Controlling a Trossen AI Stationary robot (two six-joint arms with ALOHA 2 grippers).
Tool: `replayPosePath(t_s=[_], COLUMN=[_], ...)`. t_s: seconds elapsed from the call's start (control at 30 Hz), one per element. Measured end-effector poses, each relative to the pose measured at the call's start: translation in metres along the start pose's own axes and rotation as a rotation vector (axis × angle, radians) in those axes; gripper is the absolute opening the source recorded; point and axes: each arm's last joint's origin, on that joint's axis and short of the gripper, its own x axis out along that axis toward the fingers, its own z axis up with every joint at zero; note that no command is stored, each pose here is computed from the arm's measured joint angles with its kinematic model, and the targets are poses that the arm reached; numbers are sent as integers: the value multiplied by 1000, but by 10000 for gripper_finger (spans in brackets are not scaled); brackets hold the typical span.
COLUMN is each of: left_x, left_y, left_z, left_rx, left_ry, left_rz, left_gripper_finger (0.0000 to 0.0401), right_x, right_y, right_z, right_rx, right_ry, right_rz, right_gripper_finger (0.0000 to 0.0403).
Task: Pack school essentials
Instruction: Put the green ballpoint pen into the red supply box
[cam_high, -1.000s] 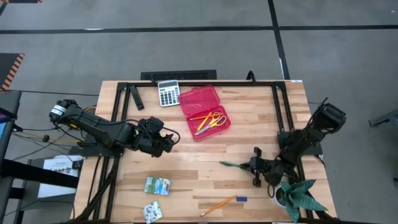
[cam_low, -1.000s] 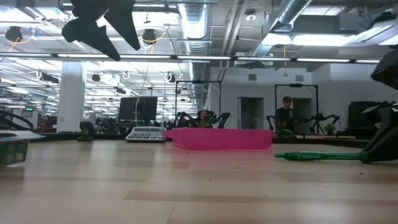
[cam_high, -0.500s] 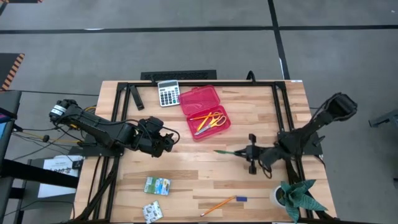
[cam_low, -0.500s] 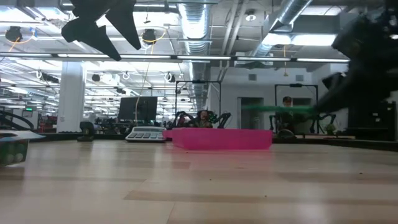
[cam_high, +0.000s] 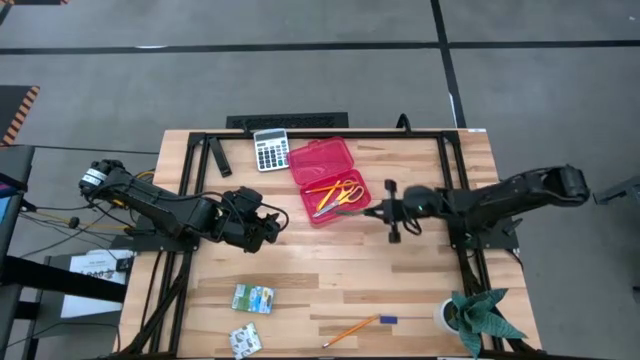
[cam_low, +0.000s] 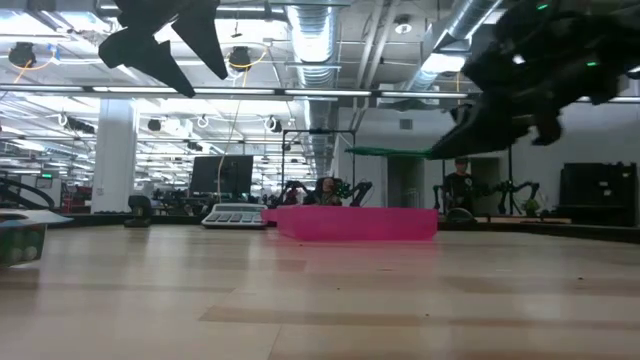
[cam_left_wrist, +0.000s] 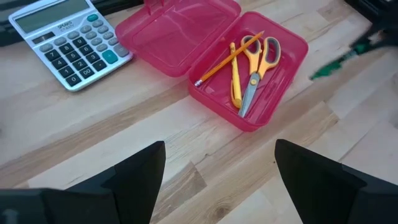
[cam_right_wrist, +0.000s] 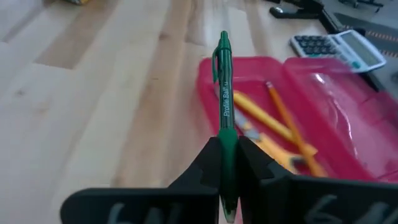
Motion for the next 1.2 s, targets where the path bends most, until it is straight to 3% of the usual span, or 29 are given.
replayPosePath(t_s=[0.3, 0.53, 0.93, 1.2], left_x=[0, 0, 0, 0], left_y=[0, 0, 1, 1], left_z=[0, 0, 0, 1], left_rx=[-9, -6, -3, -3], left_ry=[-2, -2, -2, -24], left_rz=[1, 4, 7, 16], left_gripper_finger=[297, 297, 297, 297], right_x=[38, 79, 113, 112], right_y=[-66, -97, -114, -126], right_z=[11, 13, -2, -5], right_rx=[-127, -159, -183, -169], right_ry=[56, 101, 236, 259], right_rz=[28, 89, 179, 110], right_gripper_finger=[30, 34, 40, 75])
